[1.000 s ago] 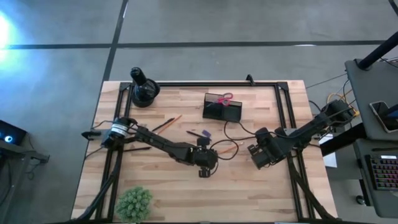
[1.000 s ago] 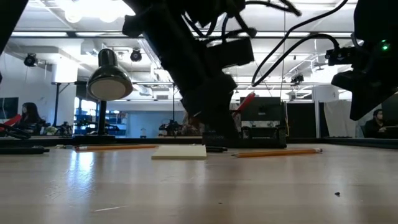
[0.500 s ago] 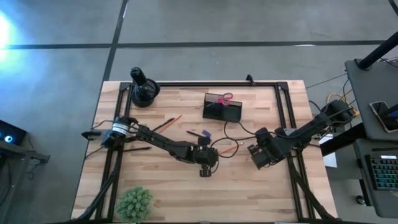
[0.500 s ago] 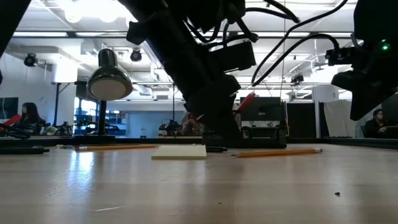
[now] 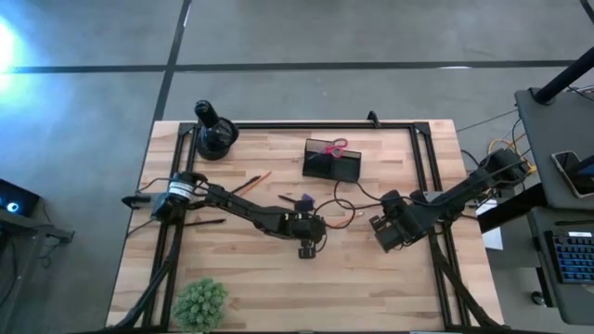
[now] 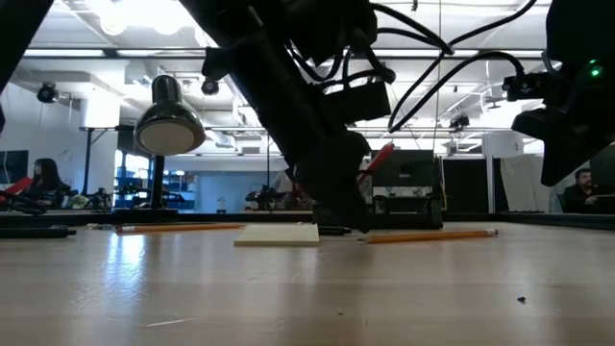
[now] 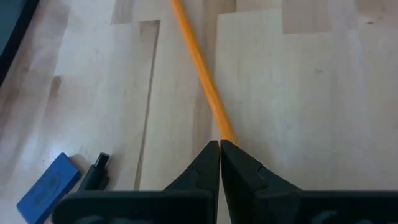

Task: Pick and place office supplies into organizer
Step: Put the bottom pencil into the desk organizer

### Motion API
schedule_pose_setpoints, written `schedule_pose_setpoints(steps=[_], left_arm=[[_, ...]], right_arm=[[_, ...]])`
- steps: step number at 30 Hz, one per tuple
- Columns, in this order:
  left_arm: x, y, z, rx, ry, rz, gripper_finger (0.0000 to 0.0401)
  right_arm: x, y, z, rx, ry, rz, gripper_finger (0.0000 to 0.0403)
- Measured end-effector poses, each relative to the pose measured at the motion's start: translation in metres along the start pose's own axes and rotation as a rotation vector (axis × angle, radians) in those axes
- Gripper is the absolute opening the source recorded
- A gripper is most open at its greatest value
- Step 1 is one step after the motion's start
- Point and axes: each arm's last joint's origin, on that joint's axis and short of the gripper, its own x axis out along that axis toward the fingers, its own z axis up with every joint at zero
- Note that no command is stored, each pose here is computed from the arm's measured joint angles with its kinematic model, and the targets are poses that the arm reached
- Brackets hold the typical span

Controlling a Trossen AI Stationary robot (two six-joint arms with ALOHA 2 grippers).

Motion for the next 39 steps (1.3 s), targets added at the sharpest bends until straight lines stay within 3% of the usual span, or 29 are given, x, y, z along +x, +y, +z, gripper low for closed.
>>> schedule_pose_setpoints(steps=[35, 39], left_arm=[[0.003, -0.005, -0.009, -0.002, -0.018, -0.033, 0.0000], [0.003, -0.005, -0.009, -0.002, -0.018, -0.034, 0.0000]], right_arm=[[-0.003, -0.006, 0.002, -0.007, -0.002, -0.010, 0.0009], [-0.007, -0.010, 0.008, -0.070, -0.001, 0.034, 0.0025]])
